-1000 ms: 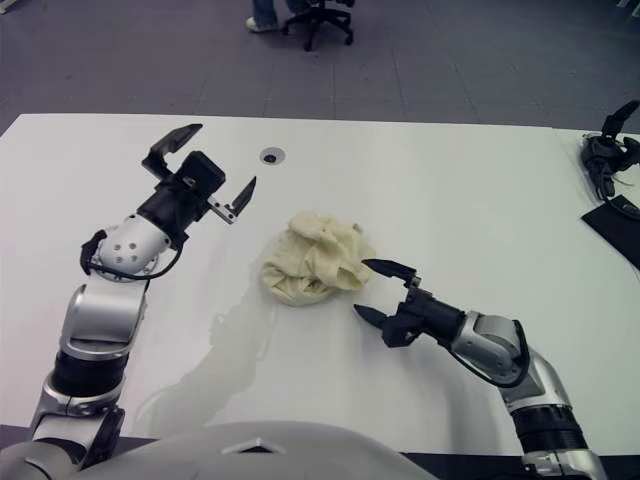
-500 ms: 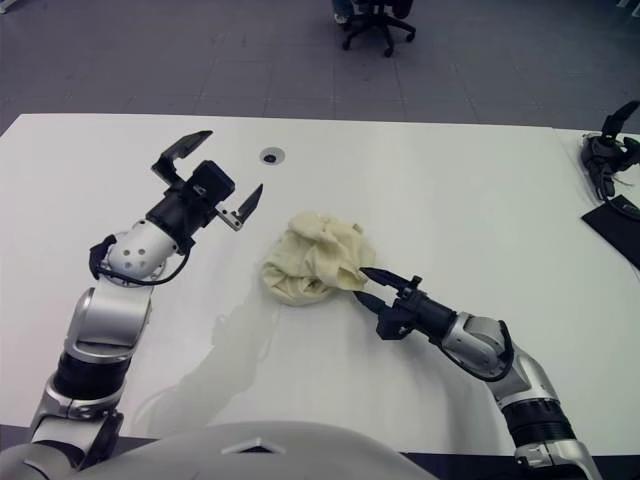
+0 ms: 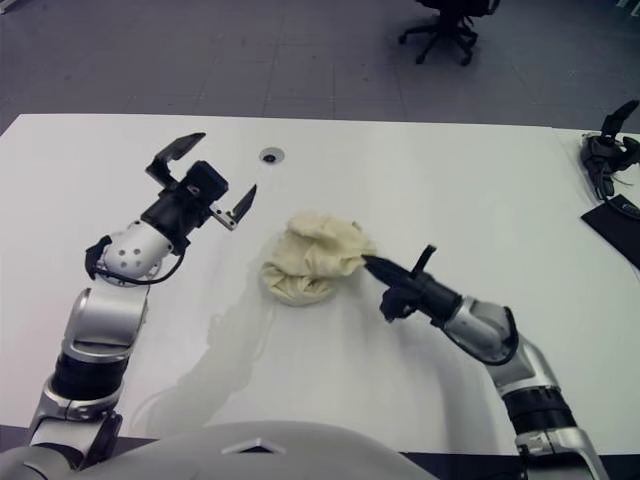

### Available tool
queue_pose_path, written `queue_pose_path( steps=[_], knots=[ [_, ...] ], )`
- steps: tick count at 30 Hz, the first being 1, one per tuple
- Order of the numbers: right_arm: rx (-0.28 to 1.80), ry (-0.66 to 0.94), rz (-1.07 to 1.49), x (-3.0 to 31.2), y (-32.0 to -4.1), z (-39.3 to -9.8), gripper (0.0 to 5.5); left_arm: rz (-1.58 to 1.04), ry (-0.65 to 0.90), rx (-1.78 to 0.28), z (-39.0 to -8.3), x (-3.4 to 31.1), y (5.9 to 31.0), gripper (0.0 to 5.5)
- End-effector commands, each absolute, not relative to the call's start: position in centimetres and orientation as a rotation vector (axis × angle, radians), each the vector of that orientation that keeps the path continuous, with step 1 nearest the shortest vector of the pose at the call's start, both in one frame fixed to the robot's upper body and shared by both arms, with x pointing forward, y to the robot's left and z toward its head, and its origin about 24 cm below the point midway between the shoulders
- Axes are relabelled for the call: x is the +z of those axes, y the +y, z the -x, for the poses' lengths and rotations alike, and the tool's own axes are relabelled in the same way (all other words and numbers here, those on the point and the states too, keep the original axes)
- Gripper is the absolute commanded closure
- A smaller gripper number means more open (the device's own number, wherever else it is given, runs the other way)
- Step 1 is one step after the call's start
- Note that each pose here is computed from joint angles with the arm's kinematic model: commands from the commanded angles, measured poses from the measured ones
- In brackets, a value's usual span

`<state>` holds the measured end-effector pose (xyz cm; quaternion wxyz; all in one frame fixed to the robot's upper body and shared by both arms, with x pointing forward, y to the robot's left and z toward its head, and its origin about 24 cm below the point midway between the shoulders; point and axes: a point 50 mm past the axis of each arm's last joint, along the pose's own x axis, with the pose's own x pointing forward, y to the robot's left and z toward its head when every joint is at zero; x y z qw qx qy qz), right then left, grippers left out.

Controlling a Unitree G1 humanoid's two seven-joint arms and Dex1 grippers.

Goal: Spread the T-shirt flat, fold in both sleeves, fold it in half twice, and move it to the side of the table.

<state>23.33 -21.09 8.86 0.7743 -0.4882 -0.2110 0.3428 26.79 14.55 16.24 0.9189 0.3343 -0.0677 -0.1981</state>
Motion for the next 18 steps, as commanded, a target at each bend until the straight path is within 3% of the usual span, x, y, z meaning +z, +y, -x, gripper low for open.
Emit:
queue_pose_path(
  steps=[1,4,9,14,18],
  knots=[
    [0.641,-0.705,1.122,16.2,-21.0,-26.3,5.47,-0.608,-0.237,-0.38,-28.5,19.1,15.2,0.1],
    [0.692,-0.781,1.13,17.9,-20.0,-26.4,5.47,-0.464,-0.294,-0.423,-29.6,20.7,14.8,0.1],
    [0.862,-0.721,1.094,15.4,-19.0,-24.7,5.47,-0.283,-0.286,-0.703,-31.1,21.0,12.6,0.1],
    [1.285,-0.415,0.997,9.4,-18.4,-19.8,5.47,-0.365,-0.257,-0.838,-31.7,20.3,11.3,0.1],
    [1.326,-0.258,0.985,7.7,-19.6,-19.0,5.47,-0.496,-0.193,-1.008,-31.2,18.3,10.2,0.1]
  ],
)
